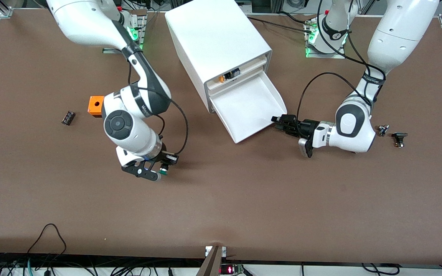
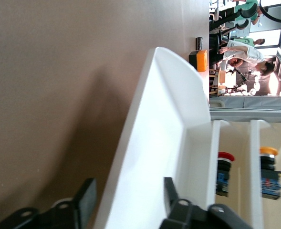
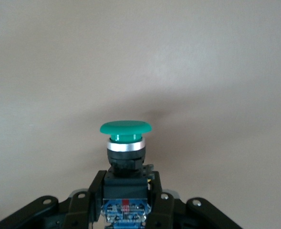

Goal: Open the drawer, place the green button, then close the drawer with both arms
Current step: 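Carry the button over the drawer with the right gripper while the left gripper withdraws, then lower the green button into the open drawer and open the right gripper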

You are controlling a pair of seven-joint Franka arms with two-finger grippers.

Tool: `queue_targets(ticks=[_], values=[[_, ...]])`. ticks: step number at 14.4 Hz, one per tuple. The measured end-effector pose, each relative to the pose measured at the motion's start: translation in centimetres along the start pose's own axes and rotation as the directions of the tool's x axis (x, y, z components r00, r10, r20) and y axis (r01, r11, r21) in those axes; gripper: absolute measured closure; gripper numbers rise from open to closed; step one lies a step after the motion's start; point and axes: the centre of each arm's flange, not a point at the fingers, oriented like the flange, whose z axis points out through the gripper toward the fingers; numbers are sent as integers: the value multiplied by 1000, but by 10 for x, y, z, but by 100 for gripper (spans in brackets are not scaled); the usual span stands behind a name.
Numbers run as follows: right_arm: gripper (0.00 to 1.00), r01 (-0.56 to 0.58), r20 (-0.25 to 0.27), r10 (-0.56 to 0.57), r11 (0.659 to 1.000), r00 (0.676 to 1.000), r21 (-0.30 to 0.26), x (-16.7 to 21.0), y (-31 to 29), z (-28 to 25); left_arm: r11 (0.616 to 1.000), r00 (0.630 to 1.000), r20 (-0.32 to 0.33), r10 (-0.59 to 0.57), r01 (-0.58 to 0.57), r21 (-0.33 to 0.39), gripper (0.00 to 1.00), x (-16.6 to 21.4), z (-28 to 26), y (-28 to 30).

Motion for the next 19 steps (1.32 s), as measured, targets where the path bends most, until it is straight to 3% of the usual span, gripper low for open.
queue_targets(ticks=[3,7,10,13,14,16,17,19], values=[[59,-110,0,110,994,994,10,-25,-32,-28,993,997,74,-31,22,114,2,23,-43,27],[59,-252,-4,252,967,968,47,-71,-77,-49,950,981,151,-124,73,303,0,47,-106,92],[59,-336,4,337,939,942,70,-111,-108,-58,877,969,132,-207,125,463,0,56,-145,134],[59,-395,18,395,916,919,74,-159,-137,-58,750,970,100,-222,104,653,0,62,-174,172],[59,-423,24,422,903,906,78,-174,-145,-55,689,971,102,-214,76,721,0,64,-179,185],[59,-479,35,477,873,878,91,-198,-160,-46,528,972,125,-197,-3,849,0,68,-186,209],[59,-505,42,504,857,863,99,-209,-166,-39,456,974,130,-185,-32,890,0,72,-187,223],[59,-553,52,551,825,833,114,-226,-178,-19,375,985,101,-141,-41,926,0,79,-198,249]])
